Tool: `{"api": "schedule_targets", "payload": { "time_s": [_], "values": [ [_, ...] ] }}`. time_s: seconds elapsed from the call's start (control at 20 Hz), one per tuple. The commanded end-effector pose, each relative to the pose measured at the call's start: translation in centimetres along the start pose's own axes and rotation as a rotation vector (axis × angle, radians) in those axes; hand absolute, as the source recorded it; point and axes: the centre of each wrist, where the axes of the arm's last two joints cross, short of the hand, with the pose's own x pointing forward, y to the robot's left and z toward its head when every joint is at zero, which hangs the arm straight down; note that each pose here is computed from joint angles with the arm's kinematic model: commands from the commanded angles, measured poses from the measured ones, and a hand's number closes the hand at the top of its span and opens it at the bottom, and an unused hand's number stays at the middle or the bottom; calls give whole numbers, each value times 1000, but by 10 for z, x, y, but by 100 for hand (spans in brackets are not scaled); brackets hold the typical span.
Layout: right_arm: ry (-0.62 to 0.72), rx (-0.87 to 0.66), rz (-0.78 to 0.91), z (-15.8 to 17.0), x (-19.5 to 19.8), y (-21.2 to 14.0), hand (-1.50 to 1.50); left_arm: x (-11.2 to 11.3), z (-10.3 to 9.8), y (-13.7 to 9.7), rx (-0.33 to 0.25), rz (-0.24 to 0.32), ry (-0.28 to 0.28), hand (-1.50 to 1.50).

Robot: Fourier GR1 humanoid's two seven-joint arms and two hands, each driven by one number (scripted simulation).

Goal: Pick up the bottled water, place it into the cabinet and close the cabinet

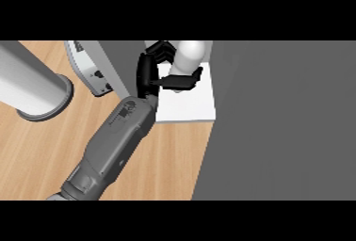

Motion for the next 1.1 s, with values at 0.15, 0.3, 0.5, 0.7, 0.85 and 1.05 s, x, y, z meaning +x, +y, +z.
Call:
{"api": "schedule_targets", "payload": {
  "time_s": [0.15,0.3,0.5,0.7,0.85,1.05],
  "values": [
    [-31,35,-28,18,29,2,-150,-7,-23,-3,50,-84,37,150],
    [-43,16,-19,14,26,-3,-150,-18,-21,-2,64,-183,8,150],
    [-51,16,-25,14,31,-8,-150,-25,-22,1,101,-272,35,150],
    [-57,22,-39,12,30,-1,-150,-38,-19,10,137,-282,63,150],
    [-38,31,-19,13,20,0,-150,-39,-23,11,127,-291,72,150],
    [-27,29,-6,19,29,-3,-150,-60,-10,24,154,-325,78,150]
  ]
}}
